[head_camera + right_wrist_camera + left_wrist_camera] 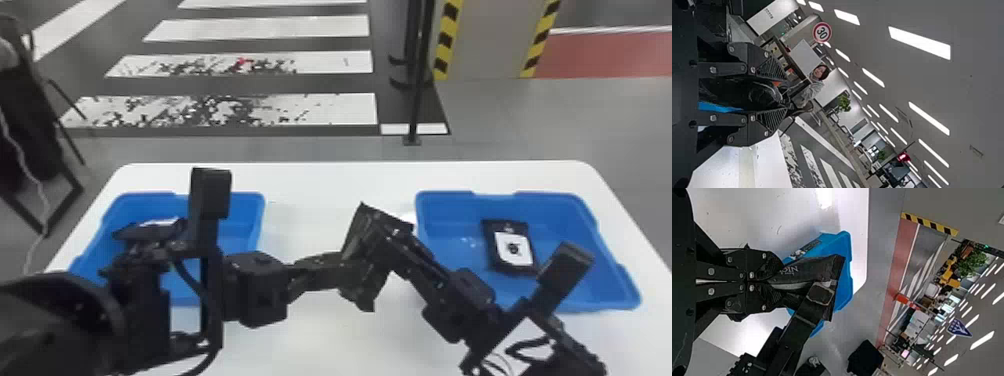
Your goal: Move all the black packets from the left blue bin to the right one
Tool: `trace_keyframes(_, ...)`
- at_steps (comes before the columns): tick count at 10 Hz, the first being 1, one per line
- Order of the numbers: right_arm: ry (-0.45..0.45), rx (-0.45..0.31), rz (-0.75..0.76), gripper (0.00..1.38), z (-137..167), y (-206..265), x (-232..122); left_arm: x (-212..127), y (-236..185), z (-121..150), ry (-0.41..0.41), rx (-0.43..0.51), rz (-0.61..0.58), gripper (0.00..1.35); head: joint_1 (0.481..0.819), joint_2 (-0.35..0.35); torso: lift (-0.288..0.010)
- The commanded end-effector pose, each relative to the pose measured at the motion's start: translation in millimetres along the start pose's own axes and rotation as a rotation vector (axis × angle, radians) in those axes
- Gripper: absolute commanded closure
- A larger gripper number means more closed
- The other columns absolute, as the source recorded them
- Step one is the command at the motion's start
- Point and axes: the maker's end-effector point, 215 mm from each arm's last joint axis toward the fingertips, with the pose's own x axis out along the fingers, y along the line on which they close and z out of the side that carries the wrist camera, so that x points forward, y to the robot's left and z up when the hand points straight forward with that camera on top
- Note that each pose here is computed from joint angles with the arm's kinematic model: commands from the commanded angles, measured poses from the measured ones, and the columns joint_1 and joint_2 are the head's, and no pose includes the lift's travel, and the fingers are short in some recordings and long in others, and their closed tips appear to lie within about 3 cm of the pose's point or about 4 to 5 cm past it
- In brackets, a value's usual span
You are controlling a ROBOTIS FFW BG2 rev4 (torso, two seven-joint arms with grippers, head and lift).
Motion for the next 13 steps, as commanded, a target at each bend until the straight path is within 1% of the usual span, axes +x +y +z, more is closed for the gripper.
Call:
trace_keyframes(1, -0.006, 0.001, 0.003, 1.28, 2, 1, 0, 0, 0, 2, -0.007, 0.0, 0.0, 1.21, 0.695, 0.076, -0.154)
trace_keyframes(2, 0.007, 0.023, 0.01, 1.28, -3, 2, 0, 0, 1, 5, -0.025, -0.01, -0.005, 1.19, 0.695, 0.075, -0.154)
trace_keyframes(3, 0.005, 0.039, 0.018, 1.28, -2, 3, 1, 1, 4, 11, -0.076, -0.047, -0.025, 0.93, 0.695, 0.076, -0.154)
trace_keyframes(4, -0.001, 0.036, 0.005, 1.28, 2, -7, -1, -9, 16, 18, -0.139, -0.068, 0.002, 0.52, 0.695, 0.078, -0.154)
trace_keyframes(5, -0.008, 0.018, -0.023, 1.28, 12, -25, -6, -17, 24, 20, -0.169, -0.071, 0.019, 0.27, 0.695, 0.083, -0.154)
trace_keyframes(6, 0.008, 0.005, -0.049, 1.28, 19, -45, -8, -27, 31, 25, -0.197, -0.068, 0.038, 0.2, 0.695, 0.084, -0.154)
trace_keyframes(9, 0.038, -0.035, -0.131, 1.28, 35, -111, -12, -61, 57, 30, -0.241, -0.067, 0.125, 0.21, 0.695, 0.074, -0.154)
trace_keyframes(11, 0.057, -0.081, -0.213, 1.28, 49, -162, -19, -73, 68, 31, -0.25, -0.072, 0.157, 0.22, 0.695, 0.067, -0.154)
trace_keyframes(13, 0.061, -0.134, -0.324, 1.27, 66, -211, -36, -80, 75, 32, -0.255, -0.072, 0.18, 0.22, 0.695, 0.041, -0.154)
